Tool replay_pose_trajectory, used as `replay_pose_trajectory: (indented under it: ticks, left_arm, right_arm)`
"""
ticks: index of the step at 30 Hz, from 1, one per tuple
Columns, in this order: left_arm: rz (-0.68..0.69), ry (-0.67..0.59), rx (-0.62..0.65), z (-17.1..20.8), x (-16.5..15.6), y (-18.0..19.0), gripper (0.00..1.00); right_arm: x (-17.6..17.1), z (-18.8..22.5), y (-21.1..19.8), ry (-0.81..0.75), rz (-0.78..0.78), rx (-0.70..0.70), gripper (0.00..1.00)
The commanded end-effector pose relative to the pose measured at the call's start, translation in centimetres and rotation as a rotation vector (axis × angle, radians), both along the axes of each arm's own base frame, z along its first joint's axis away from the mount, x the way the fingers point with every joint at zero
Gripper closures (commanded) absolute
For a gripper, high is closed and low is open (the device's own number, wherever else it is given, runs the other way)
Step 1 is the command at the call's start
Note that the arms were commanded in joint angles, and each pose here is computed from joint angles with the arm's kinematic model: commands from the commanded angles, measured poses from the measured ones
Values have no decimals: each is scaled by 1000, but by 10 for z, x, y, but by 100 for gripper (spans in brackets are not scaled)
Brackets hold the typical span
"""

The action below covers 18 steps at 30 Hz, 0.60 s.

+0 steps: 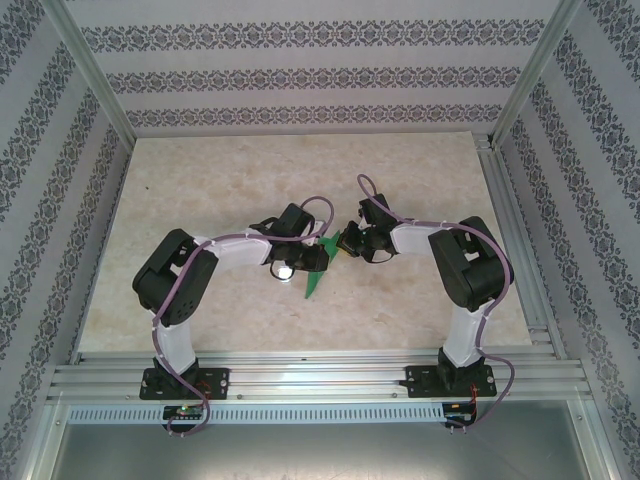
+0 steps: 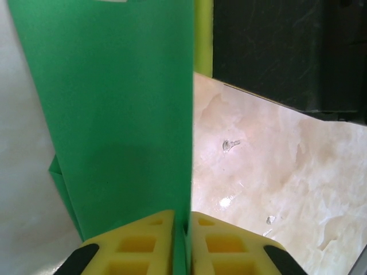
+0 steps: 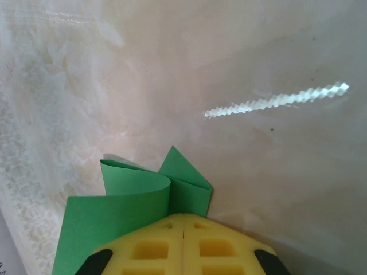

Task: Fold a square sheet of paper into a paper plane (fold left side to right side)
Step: Fold the wing for the fifth time at the center of the table.

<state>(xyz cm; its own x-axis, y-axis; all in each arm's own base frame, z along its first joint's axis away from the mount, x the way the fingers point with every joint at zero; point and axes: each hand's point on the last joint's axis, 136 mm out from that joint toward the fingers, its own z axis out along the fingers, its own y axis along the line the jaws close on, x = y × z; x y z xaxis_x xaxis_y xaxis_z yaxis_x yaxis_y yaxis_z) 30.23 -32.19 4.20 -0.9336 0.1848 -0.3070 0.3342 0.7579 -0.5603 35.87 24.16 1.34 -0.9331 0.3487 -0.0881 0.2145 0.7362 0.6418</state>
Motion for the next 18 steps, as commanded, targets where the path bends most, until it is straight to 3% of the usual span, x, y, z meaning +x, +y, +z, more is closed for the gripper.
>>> replay_pose_trajectory:
  ticks: [1, 18]
  left_arm:
    - [-34, -17, -11, 3, 8, 1, 84]
    - [-63, -77, -39, 34, 15, -1, 62]
  right_arm:
    - [-19, -28, -10, 78, 19, -94, 96]
    - [-22, -30, -12, 89, 27, -112, 96]
